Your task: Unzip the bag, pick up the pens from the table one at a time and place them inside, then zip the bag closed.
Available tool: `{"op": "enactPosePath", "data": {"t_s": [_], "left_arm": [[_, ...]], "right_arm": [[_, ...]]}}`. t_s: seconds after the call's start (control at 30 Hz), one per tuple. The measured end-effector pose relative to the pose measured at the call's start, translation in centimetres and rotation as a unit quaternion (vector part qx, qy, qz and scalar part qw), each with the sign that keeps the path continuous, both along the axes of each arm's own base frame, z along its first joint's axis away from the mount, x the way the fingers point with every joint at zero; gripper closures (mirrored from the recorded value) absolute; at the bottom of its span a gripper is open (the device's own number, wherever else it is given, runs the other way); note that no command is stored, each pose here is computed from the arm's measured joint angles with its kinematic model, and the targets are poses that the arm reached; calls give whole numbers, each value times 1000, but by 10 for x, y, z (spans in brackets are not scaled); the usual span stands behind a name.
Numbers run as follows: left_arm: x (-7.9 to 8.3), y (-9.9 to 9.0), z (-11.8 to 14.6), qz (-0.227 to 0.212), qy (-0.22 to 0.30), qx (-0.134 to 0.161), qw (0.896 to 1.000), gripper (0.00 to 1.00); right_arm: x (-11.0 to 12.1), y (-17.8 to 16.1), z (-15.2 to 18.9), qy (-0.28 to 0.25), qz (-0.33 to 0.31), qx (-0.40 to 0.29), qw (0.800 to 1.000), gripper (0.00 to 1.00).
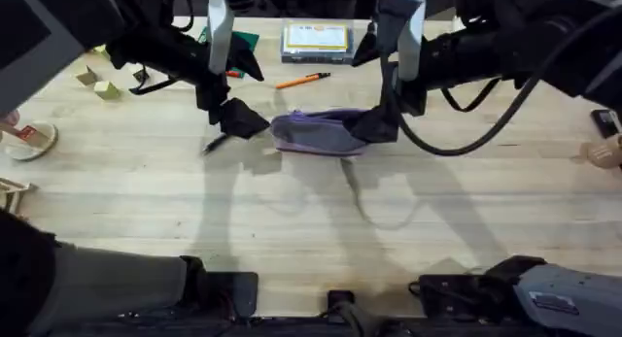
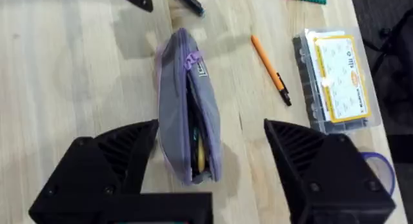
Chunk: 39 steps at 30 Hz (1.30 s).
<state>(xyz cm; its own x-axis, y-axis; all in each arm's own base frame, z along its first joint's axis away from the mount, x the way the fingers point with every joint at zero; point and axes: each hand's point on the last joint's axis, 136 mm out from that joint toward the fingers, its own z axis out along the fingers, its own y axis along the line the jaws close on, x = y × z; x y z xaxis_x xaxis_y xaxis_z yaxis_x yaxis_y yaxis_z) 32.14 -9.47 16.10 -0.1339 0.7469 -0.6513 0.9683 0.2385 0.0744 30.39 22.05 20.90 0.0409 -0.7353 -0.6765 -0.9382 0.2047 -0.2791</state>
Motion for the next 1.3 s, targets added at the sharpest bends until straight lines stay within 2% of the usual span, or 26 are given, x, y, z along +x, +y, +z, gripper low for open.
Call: {"op": "enactPosePath", "data": {"t_s": [0.3, 0.33, 0.47, 0.57, 0.6, 0.63, 1.0, 1.3], "left_arm": [[0, 0, 0, 0, 0, 0, 1000, 7], [0, 0, 0, 0, 0, 0, 1000, 7], [0, 0, 0, 0, 0, 0, 1000, 8], [0, 0, 0, 0, 0, 0, 1000, 7], [0, 0, 0, 0, 0, 0, 1000, 7], [0, 0, 0, 0, 0, 0, 1000, 7], [0, 0, 2, 0, -3, 0, 1000, 7], [-6, 0, 29, 0, -50, 2, 999, 8]], "right_arm": [[-1, -1, -1, -13, 17, -10, 1000, 5], [-1, 0, -1, -14, 19, -11, 1000, 64], [-1, -1, -1, -17, 21, -12, 1000, 425], [-2, 0, -1, -16, 24, -11, 1000, 850], [-2, 1, -1, -15, 24, -9, 1000, 936], [-4, 2, 0, -12, 29, -5, 999, 969], [-3, 5, -18, 17, 33, -12, 999, 971], [3, 7, -58, 70, 33, -34, 996, 971]]}}
